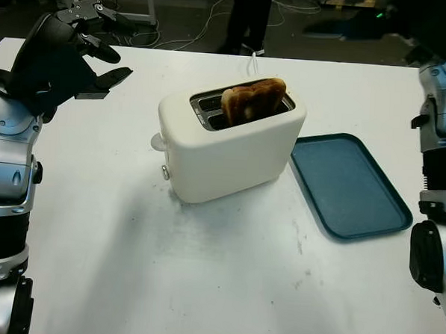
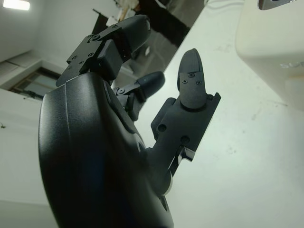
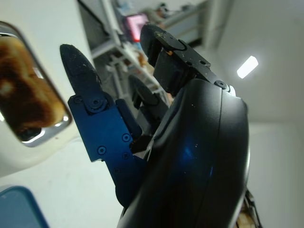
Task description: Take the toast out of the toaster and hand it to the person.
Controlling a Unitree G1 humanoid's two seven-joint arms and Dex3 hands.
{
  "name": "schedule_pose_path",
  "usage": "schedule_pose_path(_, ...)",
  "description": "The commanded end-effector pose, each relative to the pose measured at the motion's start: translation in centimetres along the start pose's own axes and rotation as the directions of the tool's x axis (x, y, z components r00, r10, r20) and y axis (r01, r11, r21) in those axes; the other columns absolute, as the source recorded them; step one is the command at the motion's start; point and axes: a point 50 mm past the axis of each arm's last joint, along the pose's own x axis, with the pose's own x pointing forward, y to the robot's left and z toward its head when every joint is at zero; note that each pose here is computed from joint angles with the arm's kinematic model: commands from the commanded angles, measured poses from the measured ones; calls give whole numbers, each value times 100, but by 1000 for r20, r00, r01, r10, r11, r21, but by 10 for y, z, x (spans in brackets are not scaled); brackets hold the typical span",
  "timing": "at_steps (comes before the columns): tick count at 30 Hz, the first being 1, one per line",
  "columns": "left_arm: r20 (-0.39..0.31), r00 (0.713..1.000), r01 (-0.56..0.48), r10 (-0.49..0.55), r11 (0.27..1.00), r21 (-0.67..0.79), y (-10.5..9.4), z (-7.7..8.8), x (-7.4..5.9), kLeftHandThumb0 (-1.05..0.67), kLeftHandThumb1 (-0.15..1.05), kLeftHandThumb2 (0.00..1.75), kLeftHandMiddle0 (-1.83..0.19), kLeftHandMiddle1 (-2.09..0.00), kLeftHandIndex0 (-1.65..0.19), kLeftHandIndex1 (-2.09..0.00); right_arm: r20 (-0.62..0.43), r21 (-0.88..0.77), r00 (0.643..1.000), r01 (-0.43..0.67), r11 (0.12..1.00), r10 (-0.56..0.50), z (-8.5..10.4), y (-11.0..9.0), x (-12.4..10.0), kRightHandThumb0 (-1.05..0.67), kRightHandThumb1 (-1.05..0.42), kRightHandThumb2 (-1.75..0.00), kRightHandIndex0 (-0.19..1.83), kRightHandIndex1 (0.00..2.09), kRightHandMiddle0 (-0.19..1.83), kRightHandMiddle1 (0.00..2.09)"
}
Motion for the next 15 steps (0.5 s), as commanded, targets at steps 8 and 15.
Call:
schedule_pose_path(8,-4,1000,2,-2,1000,-24,-2,-1,0,-16,66,53,-32,-111,-36,-83,-19,-270,995,-100,958,99,0,32,23,-82,-67,0,54,141,79,3)
schedule_pose_path(15,3,1000,1,-1,1000,13,0,-3,-1,-18,65,52,-35,-112,-38,-84,-77,-257,981,-193,947,179,-5,52,32,-71,-64,0,93,174,76,1)
